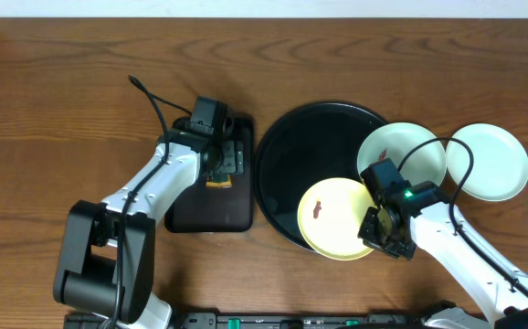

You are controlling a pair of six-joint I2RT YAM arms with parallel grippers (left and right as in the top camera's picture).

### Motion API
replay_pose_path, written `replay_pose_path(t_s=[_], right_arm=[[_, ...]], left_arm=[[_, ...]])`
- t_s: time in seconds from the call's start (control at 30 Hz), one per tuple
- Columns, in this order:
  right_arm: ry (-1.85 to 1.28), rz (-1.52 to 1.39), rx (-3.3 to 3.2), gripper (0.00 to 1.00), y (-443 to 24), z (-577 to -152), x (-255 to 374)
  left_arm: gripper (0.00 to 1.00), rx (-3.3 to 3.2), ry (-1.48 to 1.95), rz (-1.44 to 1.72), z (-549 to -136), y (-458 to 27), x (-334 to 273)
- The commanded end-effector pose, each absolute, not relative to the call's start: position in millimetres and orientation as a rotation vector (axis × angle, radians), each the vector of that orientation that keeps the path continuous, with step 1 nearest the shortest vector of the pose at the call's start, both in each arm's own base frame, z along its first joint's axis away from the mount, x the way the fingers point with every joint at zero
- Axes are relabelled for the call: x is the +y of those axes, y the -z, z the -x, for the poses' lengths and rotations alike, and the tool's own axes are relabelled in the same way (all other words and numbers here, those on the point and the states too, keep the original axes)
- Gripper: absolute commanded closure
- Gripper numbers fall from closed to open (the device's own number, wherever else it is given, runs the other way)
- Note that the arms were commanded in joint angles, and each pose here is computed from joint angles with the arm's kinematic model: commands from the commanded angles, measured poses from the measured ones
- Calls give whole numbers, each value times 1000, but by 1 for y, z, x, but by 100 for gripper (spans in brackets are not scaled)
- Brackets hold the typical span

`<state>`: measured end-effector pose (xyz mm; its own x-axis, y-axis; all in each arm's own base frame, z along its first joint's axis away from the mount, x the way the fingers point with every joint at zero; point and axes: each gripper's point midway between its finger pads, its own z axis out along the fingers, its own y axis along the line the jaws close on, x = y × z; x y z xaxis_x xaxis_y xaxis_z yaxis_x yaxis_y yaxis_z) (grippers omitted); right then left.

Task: Clean dirty plates on tray and stack at the side
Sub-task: 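Grip the yellow plate's right rim with the right gripper, then drag the yellow plate up to the tray center with the right gripper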

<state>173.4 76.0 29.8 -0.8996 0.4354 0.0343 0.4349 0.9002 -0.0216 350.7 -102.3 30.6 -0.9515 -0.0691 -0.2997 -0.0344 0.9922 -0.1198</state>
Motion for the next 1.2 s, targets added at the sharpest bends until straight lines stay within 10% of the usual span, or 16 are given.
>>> replay_pose_path(t_s=[0.0, 0.37, 1.17], right_arm=[[-30, 708, -3009, 78, -27, -169, 76], [-22, 710, -3019, 98, -26, -172, 76], [165, 463, -3531, 99, -85, -298, 103]], left_arm=[[15, 2839, 138, 79, -348, -26, -99], [15, 2839, 138, 79, -348, -26, -99], [15, 2839, 138, 79, -348, -26, -99]])
